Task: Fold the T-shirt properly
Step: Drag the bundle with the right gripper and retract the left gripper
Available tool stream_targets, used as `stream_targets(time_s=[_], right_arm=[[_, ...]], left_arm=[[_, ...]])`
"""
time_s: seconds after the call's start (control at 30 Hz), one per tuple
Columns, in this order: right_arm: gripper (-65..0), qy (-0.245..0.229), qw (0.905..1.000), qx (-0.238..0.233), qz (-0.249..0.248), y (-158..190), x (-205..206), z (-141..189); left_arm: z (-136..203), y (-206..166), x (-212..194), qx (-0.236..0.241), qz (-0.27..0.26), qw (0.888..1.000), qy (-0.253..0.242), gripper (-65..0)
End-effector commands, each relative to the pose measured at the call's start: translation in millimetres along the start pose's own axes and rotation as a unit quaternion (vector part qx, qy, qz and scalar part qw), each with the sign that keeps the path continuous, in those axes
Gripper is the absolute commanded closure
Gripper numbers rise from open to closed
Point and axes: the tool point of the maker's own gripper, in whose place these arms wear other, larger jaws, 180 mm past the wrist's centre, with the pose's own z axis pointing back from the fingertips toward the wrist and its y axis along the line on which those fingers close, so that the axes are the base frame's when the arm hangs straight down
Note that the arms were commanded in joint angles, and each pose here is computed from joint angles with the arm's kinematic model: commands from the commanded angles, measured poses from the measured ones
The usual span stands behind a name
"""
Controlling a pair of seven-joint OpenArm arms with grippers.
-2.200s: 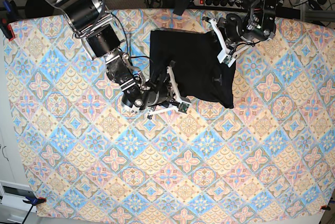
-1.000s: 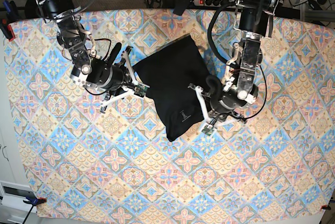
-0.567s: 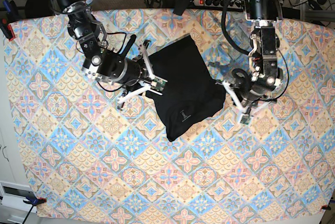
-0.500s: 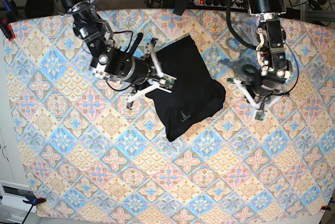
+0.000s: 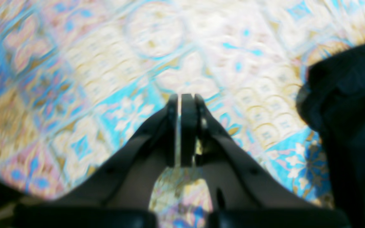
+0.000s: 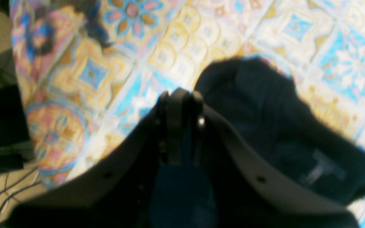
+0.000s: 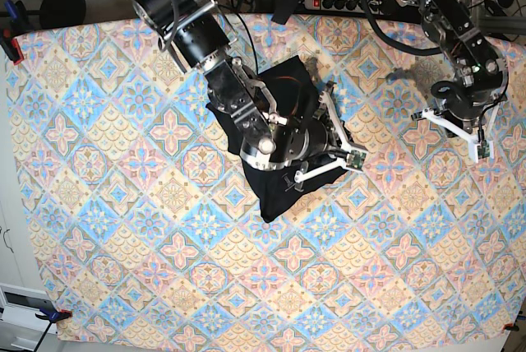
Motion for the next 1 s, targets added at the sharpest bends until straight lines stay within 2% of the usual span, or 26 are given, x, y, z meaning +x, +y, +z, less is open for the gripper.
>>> stream_targets(time_s=[0.0,0.1,0.2,0.5,0.63,0.97], right_arm=[[-3.8,-0.004,1.0,-0.008,-0.001,-11.6,4.3,0.9],[-3.3,-0.004,0.9999,0.004,-0.014,-10.4,-3.3,-8.6],[0.0,-0.002,0.9995,0.015,-0.026,-13.5,-10.8,-17.5],[0.0,-0.008,0.9973,0.038,-0.062,-13.9,-29.3,-36.3],[0.0,-0.008,0.9942,0.049,-0.096,-9.5,-45.9,-45.1],[0.0,-0.022,0.9791,0.011,-0.202,-36.5,-74.3,-44.0]], left_arm=[[7.7,4.6,15.3,0.0,0.012,1.0,-0.028,-2.1],[11.2,7.6,11.6,-0.015,0.04,0.999,-0.021,-2.1],[11.7,3.1,10.4,-0.029,0.045,0.998,-0.021,-2.1],[12.6,7.3,8.5,-0.025,0.054,0.998,-0.02,-2.1],[12.6,7.1,8.6,-0.026,0.055,0.998,-0.021,-2.1],[12.6,6.9,8.6,-0.027,0.053,0.998,-0.021,-2.1]])
